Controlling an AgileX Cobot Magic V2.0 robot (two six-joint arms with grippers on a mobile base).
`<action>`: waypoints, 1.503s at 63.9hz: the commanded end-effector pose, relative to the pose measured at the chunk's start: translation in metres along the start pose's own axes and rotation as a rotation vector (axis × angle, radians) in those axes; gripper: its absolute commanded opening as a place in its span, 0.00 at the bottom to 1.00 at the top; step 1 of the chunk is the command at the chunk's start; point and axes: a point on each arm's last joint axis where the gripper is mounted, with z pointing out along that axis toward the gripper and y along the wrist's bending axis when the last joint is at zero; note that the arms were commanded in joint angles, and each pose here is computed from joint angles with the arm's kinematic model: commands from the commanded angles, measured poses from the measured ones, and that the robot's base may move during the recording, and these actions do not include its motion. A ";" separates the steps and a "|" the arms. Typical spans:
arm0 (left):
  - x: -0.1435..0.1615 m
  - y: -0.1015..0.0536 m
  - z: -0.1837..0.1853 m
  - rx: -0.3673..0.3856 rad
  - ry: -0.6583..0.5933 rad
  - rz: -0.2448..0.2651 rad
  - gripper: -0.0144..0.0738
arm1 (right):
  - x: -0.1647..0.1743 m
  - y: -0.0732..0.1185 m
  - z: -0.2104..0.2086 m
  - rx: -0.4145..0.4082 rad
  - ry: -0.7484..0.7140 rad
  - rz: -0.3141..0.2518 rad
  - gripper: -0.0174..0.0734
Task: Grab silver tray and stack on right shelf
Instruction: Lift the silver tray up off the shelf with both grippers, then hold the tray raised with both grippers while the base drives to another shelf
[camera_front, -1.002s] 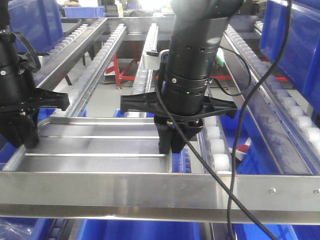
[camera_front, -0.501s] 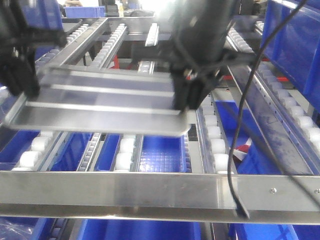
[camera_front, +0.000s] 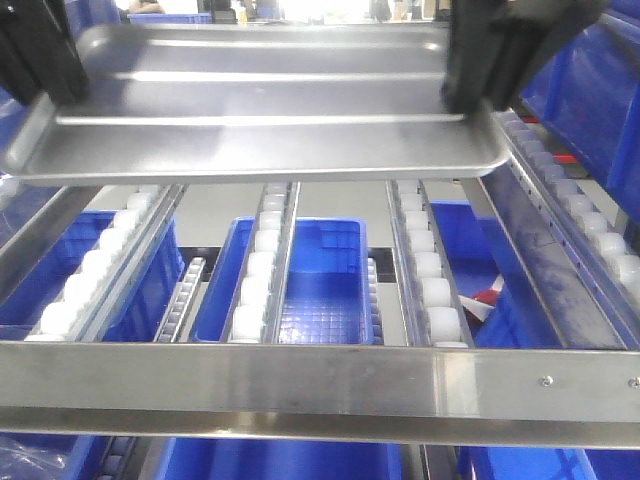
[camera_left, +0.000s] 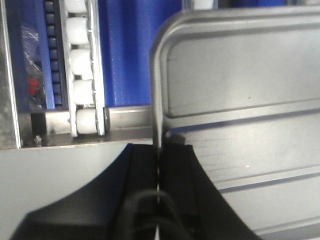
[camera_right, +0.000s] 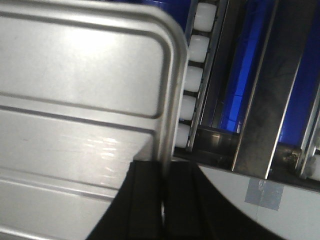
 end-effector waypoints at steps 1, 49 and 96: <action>-0.002 -0.006 -0.023 0.038 -0.084 0.040 0.06 | -0.003 -0.001 -0.029 -0.064 -0.142 -0.033 0.26; -0.006 -0.004 -0.019 -0.009 -0.103 0.072 0.06 | 0.000 -0.004 -0.032 -0.063 -0.141 -0.027 0.26; -0.006 -0.004 -0.019 -0.009 -0.103 0.072 0.06 | 0.000 -0.004 -0.032 -0.063 -0.141 -0.027 0.26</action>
